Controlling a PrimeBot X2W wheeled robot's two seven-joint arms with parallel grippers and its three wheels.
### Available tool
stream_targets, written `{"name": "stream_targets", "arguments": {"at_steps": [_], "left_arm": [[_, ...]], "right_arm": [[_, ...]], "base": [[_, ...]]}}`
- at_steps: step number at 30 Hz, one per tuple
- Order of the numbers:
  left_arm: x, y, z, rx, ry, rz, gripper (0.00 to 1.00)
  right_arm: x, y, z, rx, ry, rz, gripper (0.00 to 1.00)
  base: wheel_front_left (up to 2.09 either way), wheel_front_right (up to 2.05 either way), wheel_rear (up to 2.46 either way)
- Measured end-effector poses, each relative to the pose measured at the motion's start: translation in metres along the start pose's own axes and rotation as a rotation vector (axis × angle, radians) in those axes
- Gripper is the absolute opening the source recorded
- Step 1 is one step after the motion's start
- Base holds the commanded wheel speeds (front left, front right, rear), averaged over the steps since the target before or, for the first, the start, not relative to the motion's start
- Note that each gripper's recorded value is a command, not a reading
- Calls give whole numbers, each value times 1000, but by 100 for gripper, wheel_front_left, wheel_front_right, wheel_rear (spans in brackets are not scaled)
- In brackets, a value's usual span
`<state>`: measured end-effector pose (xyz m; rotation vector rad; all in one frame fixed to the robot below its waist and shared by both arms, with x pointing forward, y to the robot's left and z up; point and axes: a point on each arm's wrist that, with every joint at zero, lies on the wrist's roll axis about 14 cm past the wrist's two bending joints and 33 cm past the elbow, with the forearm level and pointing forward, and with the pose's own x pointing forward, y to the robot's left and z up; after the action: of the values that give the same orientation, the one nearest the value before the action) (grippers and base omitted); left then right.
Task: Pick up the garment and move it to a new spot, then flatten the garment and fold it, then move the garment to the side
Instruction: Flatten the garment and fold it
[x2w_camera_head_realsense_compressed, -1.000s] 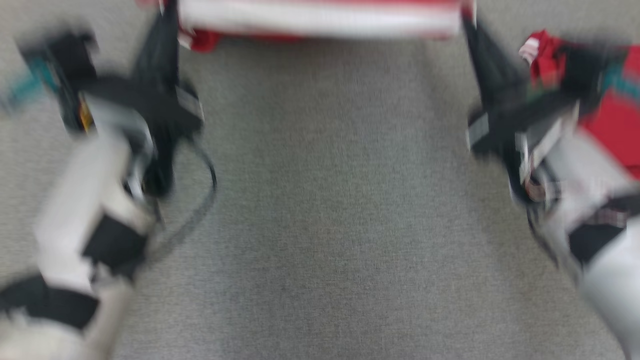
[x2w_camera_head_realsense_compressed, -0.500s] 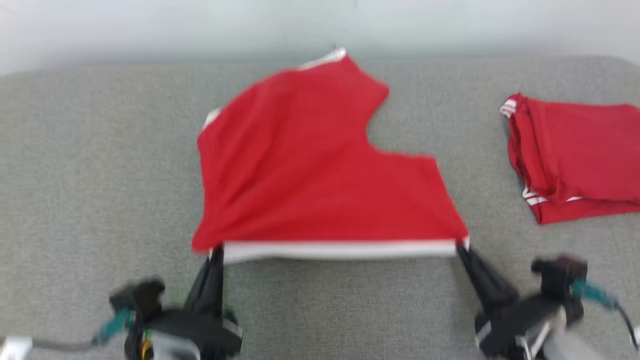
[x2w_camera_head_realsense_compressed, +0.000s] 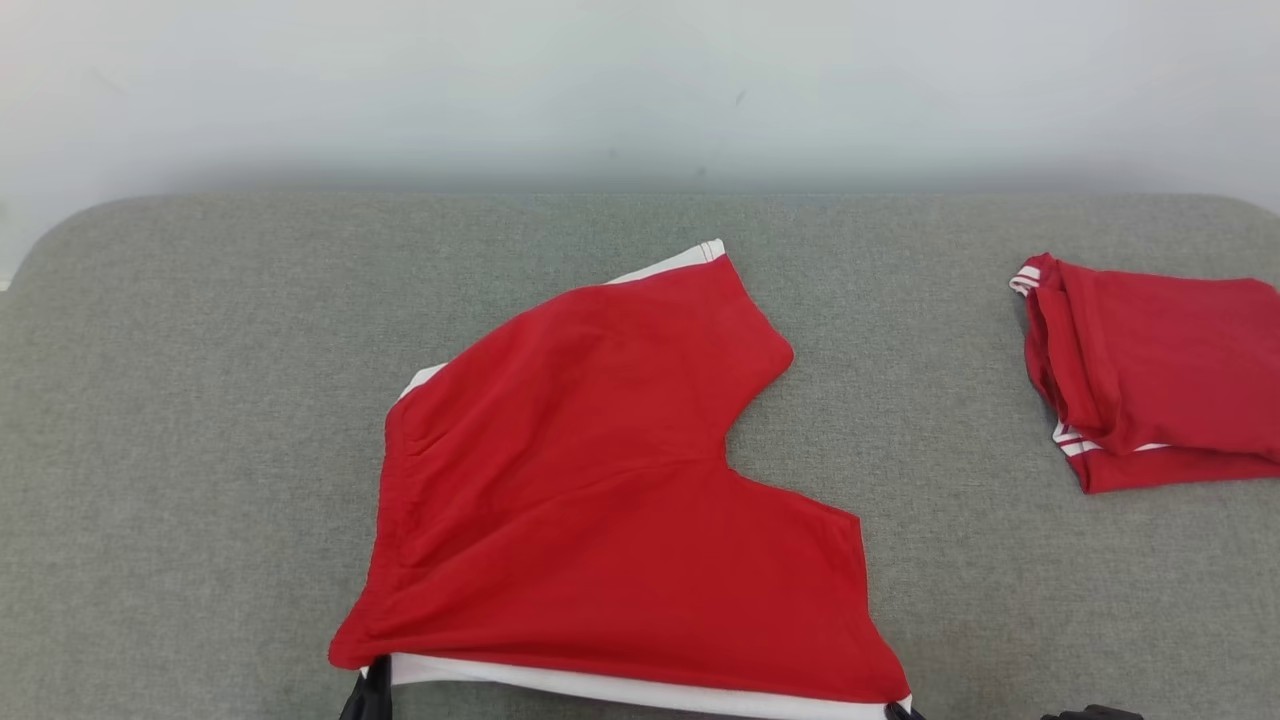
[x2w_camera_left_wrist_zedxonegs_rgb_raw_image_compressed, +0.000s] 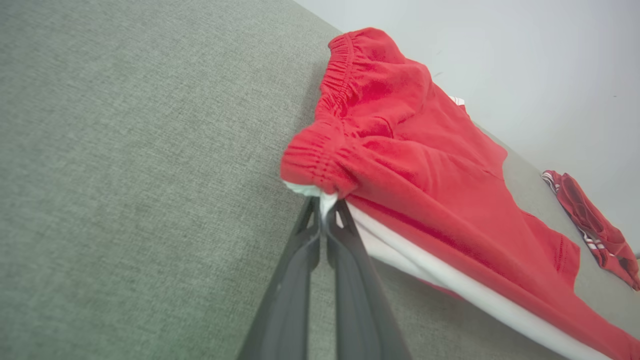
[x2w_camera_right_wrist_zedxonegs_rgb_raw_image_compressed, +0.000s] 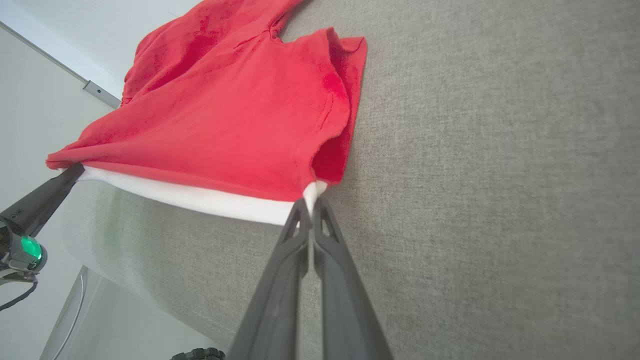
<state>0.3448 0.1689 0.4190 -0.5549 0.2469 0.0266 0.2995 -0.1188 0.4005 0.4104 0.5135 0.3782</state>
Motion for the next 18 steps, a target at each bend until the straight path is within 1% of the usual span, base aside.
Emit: {"name": "stream_targets", "arguments": {"at_steps": [5, 9, 15, 17, 18], "left_arm": [[-1, -10, 4, -2, -21, -33, 0], [5, -21, 16, -18, -64, -70, 0], [31, -43, 50, -33, -136, -143, 0], [42, -50, 60, -33, -146, -162, 0], [42, -50, 60, -33, -146, -162, 0]], "right_arm": [[2, 16, 24, -10, -65, 33, 0], [8, 17, 61, -53, -147, 45, 0], [33, 25, 117, -145, -225, 86, 0], [46, 25, 133, -181, -232, 95, 0], [46, 25, 133, -181, -232, 95, 0]], "base": [[0, 0, 0], [0, 0, 0], [0, 0, 0], [0, 0, 0], [0, 0, 0]]}}
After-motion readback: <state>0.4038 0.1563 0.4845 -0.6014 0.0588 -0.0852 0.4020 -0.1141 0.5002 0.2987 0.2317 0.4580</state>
